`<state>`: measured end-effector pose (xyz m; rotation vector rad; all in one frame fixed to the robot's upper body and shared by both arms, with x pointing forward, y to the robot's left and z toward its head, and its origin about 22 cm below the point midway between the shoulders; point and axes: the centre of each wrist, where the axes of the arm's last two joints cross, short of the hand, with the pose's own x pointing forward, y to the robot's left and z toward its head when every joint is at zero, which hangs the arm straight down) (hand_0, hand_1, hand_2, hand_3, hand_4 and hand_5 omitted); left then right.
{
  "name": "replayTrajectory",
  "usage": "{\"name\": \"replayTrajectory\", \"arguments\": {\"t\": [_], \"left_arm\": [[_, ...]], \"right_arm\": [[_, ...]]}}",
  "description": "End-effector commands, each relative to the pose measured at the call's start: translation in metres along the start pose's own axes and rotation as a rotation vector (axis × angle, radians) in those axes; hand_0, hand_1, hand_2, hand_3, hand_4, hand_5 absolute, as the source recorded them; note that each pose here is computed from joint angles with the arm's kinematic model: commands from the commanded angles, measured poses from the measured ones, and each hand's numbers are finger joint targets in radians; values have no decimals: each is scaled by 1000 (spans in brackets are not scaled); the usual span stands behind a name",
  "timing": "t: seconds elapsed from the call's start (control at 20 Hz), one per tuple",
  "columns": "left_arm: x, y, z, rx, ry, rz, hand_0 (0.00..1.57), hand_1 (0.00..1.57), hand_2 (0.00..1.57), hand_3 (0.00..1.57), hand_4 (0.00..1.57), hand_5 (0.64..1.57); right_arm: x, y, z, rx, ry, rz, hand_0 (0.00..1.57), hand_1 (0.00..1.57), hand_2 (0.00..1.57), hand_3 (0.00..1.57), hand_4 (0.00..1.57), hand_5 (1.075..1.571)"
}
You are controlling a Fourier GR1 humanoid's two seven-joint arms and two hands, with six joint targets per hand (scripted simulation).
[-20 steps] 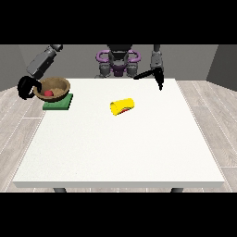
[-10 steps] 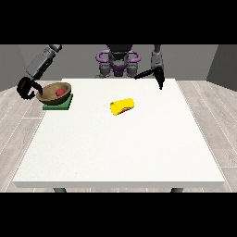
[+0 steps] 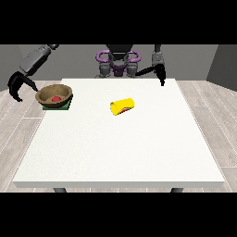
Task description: Pick the cup and pour the ball into the bowl, then pick the bowl and place it on the pad
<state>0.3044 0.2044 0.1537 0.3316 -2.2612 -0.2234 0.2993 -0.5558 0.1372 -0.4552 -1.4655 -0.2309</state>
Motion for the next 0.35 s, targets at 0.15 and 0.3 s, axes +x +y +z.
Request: {"name": "replayTrajectory", "arguments": {"t": [0.15,0.3], "left_arm": [[2,-12,18,-5,48,22,0,0,0,0,0,1569],[-27,-9,29,-32,170,12,0,0,0,0,0,1569]], "right_arm": [[18,-12,1,25,7,6,0,0,256,213,0,1504],[61,-42,7,92,34,-11,0,0,189,288,0,1503]]}}
